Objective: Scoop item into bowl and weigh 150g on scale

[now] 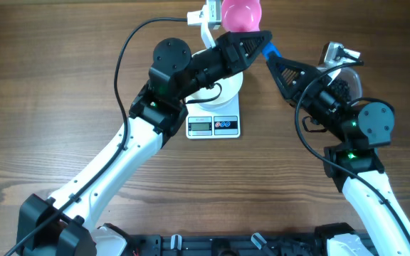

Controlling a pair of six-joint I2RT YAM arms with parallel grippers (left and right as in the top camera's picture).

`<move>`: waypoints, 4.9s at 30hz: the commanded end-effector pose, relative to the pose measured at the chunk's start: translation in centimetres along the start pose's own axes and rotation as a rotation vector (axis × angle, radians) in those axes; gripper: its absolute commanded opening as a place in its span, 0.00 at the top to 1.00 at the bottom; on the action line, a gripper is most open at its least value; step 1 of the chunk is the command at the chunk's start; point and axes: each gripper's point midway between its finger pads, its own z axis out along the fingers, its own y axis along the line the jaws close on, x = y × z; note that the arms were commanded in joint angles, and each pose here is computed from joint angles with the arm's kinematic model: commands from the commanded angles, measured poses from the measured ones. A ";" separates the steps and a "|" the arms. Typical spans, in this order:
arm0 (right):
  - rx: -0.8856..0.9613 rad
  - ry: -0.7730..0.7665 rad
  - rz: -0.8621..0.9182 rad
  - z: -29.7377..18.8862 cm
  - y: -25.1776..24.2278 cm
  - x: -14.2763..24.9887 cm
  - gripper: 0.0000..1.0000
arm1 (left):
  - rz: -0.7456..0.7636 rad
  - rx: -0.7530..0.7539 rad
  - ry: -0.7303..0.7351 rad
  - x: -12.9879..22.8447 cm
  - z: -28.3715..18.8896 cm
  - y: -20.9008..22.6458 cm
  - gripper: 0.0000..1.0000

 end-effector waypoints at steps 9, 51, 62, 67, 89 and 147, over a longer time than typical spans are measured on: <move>-0.018 -0.069 0.001 -0.1 0.8 -1.4 0.73 | 0.030 -0.008 -0.019 -0.4 -0.2 -0.1 0.96; 0.896 -0.121 -0.450 -9.1 -2.8 -10.1 0.96 | 0.545 -0.811 0.215 -1.6 -8.4 8.8 0.00; 1.148 -0.170 -0.319 -13.3 -6.2 -9.6 0.96 | 0.264 -1.102 0.520 5.6 -13.4 16.2 0.00; 1.156 -0.116 -0.378 -13.3 -6.3 -9.3 0.96 | 0.130 -1.282 0.542 7.2 -17.7 21.1 0.00; 1.156 -0.107 -0.442 -12.8 -6.6 -10.3 0.96 | 0.309 -1.296 0.340 9.3 -15.8 27.9 0.00; 1.158 -0.093 -0.463 -12.2 -7.6 -11.1 0.96 | 0.465 -1.403 0.291 11.3 -16.4 33.9 0.00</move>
